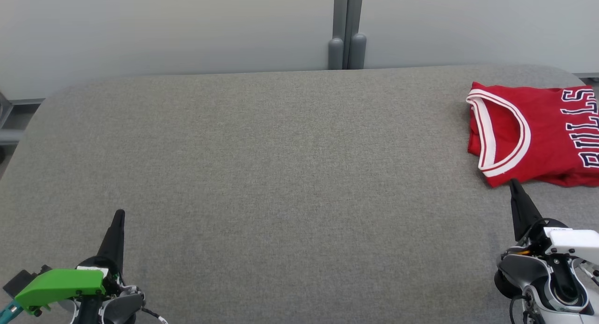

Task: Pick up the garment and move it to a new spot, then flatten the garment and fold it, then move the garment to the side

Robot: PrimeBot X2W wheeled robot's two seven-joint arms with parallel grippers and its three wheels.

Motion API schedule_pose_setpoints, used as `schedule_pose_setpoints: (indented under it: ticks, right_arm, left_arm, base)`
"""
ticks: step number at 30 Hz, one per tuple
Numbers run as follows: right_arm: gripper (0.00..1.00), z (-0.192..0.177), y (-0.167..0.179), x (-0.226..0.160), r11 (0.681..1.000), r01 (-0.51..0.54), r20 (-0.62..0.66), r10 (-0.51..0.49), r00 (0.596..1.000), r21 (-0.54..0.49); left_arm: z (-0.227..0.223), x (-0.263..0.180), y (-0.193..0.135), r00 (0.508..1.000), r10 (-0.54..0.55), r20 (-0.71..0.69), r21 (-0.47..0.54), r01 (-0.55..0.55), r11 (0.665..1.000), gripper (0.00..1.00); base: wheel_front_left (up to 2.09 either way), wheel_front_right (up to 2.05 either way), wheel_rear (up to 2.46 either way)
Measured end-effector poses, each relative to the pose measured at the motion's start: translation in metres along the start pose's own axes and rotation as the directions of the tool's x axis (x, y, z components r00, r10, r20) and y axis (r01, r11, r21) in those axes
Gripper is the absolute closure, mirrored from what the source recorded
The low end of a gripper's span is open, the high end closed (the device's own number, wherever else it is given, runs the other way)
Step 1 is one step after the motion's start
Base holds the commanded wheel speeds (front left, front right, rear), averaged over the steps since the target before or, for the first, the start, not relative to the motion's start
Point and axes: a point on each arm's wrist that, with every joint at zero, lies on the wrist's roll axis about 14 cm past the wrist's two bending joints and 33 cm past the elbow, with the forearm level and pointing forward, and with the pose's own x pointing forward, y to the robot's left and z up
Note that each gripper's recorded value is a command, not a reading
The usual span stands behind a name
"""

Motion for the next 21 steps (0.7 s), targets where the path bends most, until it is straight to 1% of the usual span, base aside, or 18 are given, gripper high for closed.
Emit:
schedule_pose_setpoints:
  ticks: [21]
  right_arm:
    - [1.0,0.0001,0.001,0.0002,1.0,-0.003,0.0,0.003,1.0,0.0]
  left_arm:
    - [0.0005,0.0,-0.0011,1.0,-0.007,0.002,0.0,0.007,1.0,1.0]
  base:
    - [0.0,0.0,0.0]
